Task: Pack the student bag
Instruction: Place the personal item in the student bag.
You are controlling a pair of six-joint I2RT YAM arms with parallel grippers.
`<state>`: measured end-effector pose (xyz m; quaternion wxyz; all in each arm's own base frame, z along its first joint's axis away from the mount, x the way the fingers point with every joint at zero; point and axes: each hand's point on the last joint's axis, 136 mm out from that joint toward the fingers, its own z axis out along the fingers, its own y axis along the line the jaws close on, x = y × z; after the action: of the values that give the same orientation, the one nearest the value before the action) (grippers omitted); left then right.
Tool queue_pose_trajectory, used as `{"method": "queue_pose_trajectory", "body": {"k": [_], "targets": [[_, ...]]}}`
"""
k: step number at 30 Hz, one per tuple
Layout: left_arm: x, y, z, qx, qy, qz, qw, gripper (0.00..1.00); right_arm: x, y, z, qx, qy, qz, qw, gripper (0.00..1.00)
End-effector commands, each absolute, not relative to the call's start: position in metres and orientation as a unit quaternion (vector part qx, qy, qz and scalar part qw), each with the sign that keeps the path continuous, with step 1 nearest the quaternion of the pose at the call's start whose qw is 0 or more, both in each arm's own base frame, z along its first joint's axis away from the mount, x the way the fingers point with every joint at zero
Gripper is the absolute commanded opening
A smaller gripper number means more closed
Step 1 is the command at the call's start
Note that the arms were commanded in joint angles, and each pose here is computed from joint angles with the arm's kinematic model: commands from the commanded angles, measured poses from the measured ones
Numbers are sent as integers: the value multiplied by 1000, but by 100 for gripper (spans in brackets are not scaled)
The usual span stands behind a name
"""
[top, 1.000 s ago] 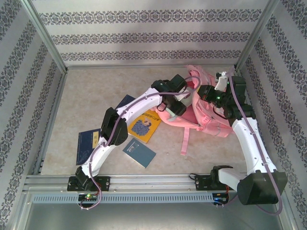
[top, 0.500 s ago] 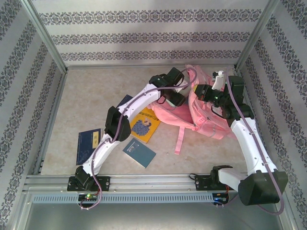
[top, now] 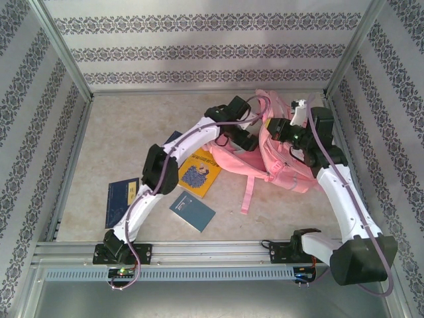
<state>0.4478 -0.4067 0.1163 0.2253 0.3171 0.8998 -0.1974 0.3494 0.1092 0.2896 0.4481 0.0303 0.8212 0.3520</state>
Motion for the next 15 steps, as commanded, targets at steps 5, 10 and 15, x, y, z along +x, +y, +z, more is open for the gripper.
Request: {"method": "queue_pose_trajectory", "body": {"k": [5, 10, 15], "targets": [[472, -324, 204, 142, 912, -222, 314, 96, 340, 94, 294, 42, 803, 296, 516, 0], [485, -265, 144, 43, 960, -152, 232, 95, 327, 94, 278, 52, 809, 287, 510, 0], [471, -294, 99, 49, 962, -223, 148, 90, 320, 92, 260, 65, 818, 284, 497, 0]]}}
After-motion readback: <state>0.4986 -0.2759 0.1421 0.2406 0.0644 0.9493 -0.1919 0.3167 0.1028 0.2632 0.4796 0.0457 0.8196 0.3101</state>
